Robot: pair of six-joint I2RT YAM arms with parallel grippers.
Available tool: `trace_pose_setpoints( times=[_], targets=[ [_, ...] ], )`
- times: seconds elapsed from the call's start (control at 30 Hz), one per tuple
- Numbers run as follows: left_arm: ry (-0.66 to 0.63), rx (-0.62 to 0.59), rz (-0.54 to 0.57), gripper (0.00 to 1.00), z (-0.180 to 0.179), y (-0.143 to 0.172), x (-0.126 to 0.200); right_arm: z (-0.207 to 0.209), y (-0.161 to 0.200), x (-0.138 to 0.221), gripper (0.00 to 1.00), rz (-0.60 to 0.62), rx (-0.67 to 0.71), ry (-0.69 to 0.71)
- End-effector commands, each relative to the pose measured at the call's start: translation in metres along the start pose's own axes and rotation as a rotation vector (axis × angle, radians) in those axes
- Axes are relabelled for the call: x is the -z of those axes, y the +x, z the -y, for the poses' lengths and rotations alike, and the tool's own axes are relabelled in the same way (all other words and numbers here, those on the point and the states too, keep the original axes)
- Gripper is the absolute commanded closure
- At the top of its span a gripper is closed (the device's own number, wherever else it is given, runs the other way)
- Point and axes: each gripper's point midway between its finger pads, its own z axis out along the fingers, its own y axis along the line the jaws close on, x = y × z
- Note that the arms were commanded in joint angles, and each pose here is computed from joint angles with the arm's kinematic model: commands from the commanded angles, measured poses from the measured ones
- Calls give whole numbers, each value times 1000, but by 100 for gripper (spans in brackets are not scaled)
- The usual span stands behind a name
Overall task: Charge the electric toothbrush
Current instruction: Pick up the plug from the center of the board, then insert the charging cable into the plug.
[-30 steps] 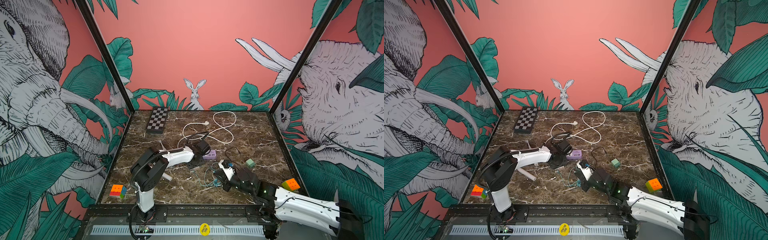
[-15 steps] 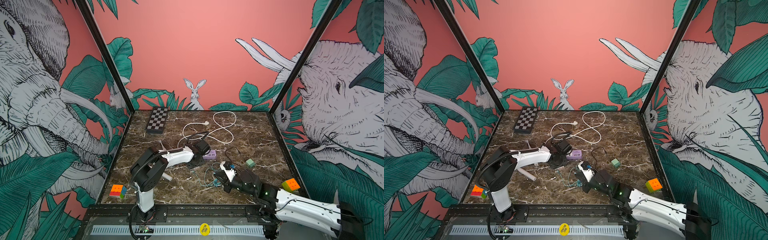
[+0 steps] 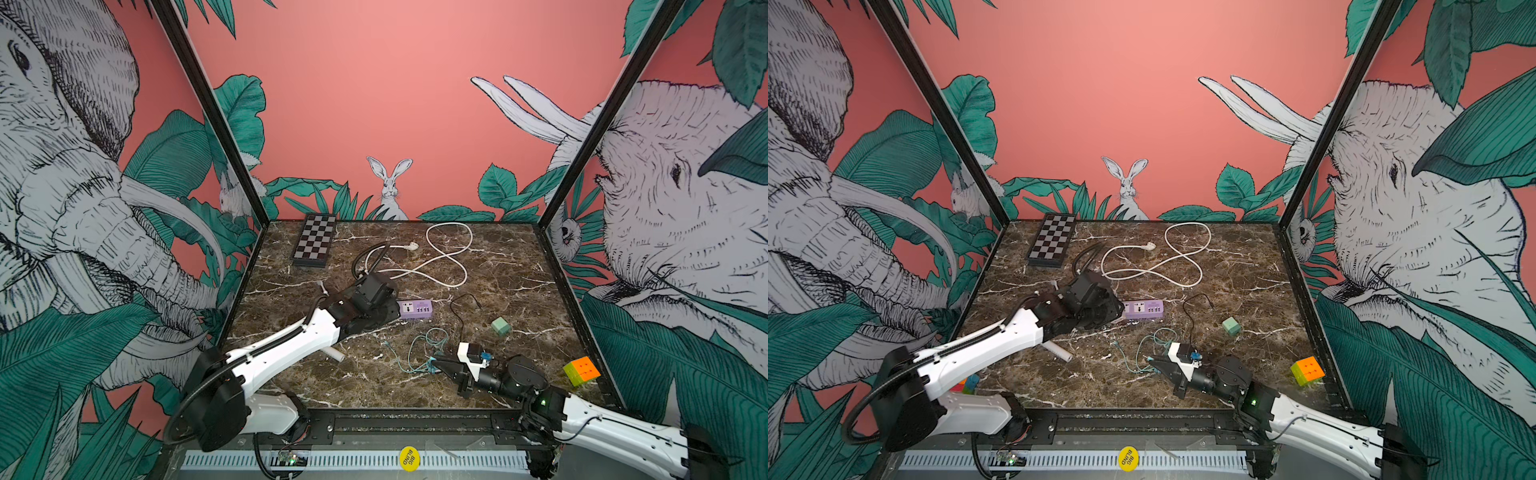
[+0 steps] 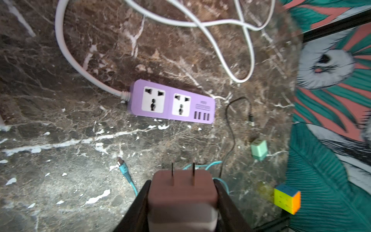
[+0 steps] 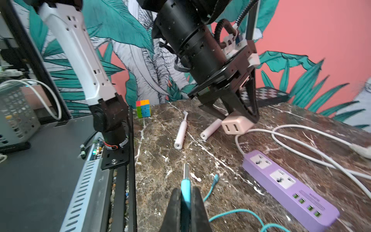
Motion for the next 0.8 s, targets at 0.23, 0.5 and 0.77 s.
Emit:
trace_pose_setpoints(
  times=[0.23,0.5,0.77],
  targets=[
    [242,95,113,100,20,-16,54,-57,-83,4,100,201,110,-338],
    [347,182,121,100,21,-13,64,-87,-129,26,100,285,128,-524],
    [400,211,139,100,23,-15,71,-98,-156,36,100,313,105,-599]
  ],
)
